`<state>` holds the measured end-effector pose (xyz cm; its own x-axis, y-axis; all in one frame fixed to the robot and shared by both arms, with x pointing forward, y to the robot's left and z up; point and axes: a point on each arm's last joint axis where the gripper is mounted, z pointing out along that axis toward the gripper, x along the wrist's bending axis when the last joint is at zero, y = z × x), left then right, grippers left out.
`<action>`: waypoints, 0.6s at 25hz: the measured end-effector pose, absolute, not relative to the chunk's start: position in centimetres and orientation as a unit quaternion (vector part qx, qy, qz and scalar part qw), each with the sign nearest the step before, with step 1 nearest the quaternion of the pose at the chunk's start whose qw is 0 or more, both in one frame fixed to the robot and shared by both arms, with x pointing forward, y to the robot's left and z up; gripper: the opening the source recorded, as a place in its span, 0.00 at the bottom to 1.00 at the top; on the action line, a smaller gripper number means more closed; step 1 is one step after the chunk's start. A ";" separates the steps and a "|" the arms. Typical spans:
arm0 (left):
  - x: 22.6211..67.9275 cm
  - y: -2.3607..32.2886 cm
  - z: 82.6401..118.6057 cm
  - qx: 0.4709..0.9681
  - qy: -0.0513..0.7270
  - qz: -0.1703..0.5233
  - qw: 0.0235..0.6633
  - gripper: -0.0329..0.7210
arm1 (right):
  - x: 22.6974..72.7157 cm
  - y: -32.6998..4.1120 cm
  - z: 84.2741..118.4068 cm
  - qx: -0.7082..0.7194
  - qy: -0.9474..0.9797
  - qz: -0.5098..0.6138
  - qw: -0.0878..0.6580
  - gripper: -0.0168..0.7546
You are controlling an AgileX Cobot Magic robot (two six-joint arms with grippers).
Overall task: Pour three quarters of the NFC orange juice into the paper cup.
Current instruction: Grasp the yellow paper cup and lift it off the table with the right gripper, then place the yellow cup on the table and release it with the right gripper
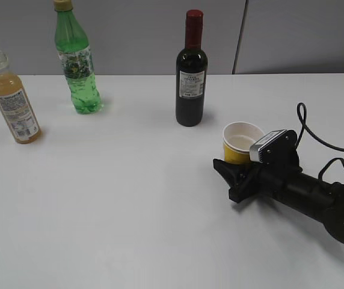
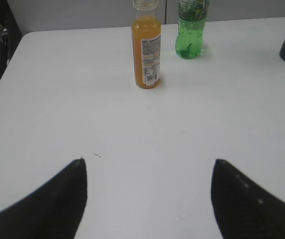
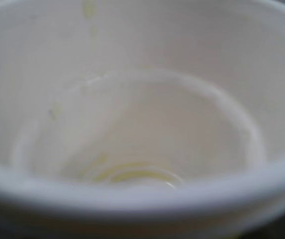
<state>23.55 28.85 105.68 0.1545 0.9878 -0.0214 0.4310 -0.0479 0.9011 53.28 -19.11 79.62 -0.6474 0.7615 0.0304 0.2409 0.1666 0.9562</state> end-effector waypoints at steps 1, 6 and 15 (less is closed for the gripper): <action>23.6 28.8 105.7 0.639 0.555 0.339 0.410 0.83 | 53.2 -19.1 79.6 0.346 0.726 0.545 0.238 0.60; 23.6 28.8 105.7 0.639 0.555 0.339 0.410 0.83 | 52.6 -19.3 80.2 0.349 0.731 0.537 0.236 0.59; 23.6 28.8 105.7 0.639 0.555 0.339 0.410 0.83 | 51.2 -17.8 81.0 0.247 0.780 0.550 0.167 0.59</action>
<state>23.55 28.85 105.68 0.1545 0.9878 -0.0214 0.4310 -0.0479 0.9011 51.25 -17.83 81.01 -0.8224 0.5687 0.0103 0.2003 0.2726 0.9410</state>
